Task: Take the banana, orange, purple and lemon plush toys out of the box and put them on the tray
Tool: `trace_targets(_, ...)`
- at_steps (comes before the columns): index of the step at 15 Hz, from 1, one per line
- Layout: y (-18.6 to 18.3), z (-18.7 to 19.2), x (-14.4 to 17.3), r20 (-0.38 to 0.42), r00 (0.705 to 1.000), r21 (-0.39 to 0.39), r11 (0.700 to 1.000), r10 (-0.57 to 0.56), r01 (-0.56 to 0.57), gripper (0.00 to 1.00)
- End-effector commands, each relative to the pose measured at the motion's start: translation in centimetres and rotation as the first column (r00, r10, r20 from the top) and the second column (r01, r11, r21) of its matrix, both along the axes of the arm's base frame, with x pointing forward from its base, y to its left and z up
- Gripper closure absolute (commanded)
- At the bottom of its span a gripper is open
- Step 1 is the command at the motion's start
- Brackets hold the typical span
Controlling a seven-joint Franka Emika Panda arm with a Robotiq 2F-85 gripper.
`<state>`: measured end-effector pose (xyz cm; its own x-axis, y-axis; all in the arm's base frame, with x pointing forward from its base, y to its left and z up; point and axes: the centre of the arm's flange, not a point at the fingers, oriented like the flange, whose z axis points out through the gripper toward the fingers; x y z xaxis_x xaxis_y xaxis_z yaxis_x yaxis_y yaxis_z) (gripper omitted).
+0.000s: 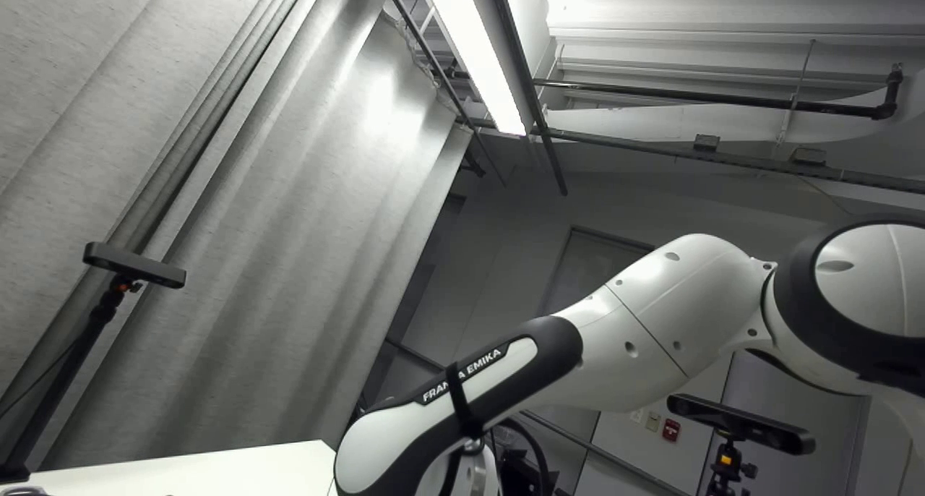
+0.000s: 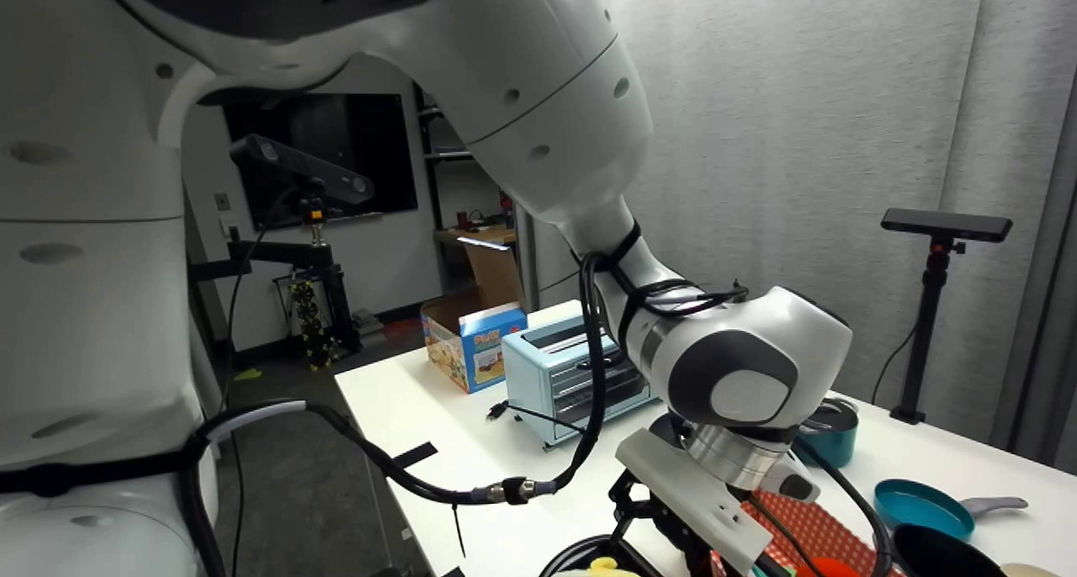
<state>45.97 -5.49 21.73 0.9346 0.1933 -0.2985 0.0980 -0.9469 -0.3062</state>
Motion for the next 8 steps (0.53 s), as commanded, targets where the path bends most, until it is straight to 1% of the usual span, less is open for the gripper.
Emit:
trace_targets(1, -0.5, 3.1, -0.7, 0.049, 0.999, -0.020, 1.000, 0.012, -0.011, 0.00)
trace_targets(4, -0.4, 6.1, -0.9, 0.139, 0.990, -0.050, 0.998, 0.030, -0.024, 0.00)
trace_targets(5, -0.3, 7.4, -1.0, 0.174, 0.984, -0.050, 0.998, 0.037, -0.029, 0.00)
trace_targets(8, -0.1, 10.6, -1.7, 0.244, 0.969, -0.040, 0.999, 0.043, -0.034, 0.00)
